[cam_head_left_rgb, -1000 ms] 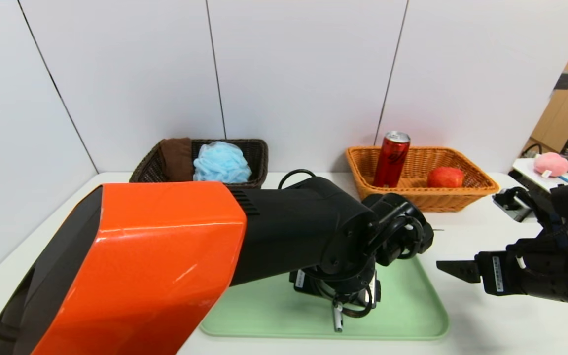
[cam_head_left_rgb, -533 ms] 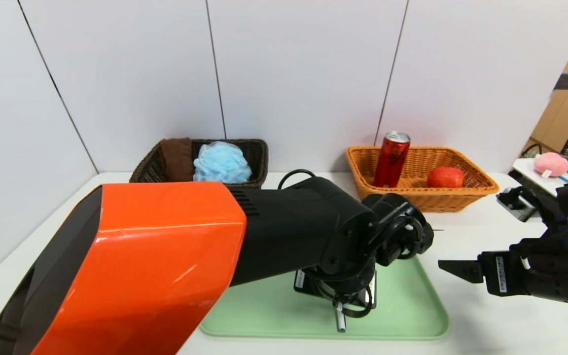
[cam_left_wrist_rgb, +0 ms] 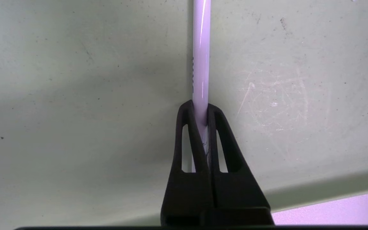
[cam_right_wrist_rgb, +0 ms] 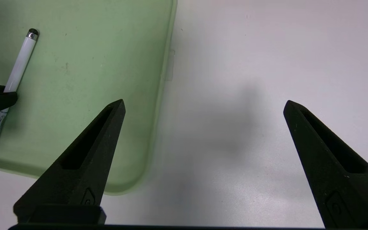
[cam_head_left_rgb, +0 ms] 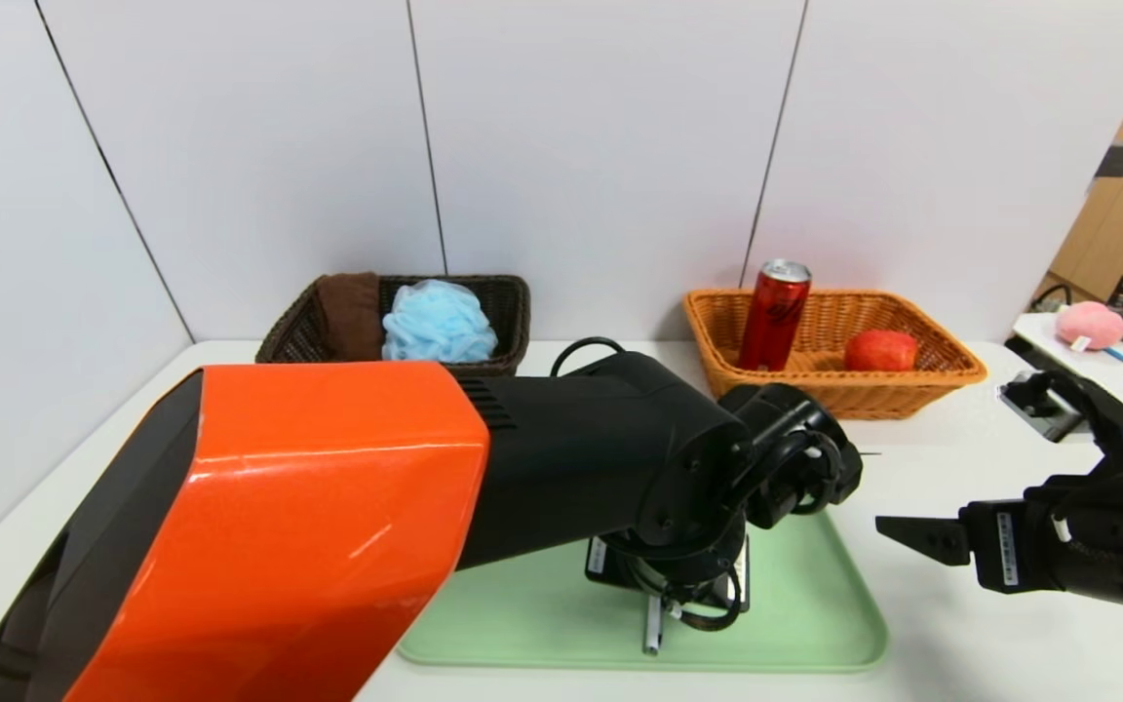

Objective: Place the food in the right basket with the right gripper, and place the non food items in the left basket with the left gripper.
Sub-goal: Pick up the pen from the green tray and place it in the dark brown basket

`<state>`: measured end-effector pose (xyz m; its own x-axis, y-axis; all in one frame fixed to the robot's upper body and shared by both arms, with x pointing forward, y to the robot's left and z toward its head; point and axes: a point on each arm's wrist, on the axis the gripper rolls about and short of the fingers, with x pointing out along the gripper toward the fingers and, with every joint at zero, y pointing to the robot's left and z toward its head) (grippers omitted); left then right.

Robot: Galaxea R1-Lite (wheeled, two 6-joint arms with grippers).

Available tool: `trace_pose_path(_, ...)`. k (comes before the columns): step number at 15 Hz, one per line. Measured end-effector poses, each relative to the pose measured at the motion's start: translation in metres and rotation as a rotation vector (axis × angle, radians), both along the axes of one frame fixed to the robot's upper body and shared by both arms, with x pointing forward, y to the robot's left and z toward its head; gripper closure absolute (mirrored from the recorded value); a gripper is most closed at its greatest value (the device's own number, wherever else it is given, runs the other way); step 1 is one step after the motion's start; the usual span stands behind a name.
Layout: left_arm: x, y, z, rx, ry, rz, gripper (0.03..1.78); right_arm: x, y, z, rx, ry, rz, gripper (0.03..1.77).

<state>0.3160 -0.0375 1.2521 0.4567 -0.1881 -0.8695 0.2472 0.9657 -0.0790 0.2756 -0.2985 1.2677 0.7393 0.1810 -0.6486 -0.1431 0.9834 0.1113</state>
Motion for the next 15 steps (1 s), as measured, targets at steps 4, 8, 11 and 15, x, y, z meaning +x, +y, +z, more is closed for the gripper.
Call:
trace_pose_path(4,-0.003,0.006,0.018,-0.034,-0.021,-0.005,1.76,-0.007,-0.001,-0.001,0.001,-0.003,0.000,0.09)
trace_pose_path(8,0.002,0.037,0.075,-0.160,-0.110,0.033,1.76,-0.010,-0.002,-0.002,0.002,-0.005,0.001,0.09)
trace_pose_path(11,0.028,0.082,0.123,-0.303,-0.228,0.157,1.76,-0.009,-0.002,0.000,0.002,-0.012,-0.003,0.09)
trace_pose_path(15,0.071,0.160,0.167,-0.397,-0.426,0.339,1.76,0.003,0.000,0.013,0.027,-0.055,-0.017,0.09)
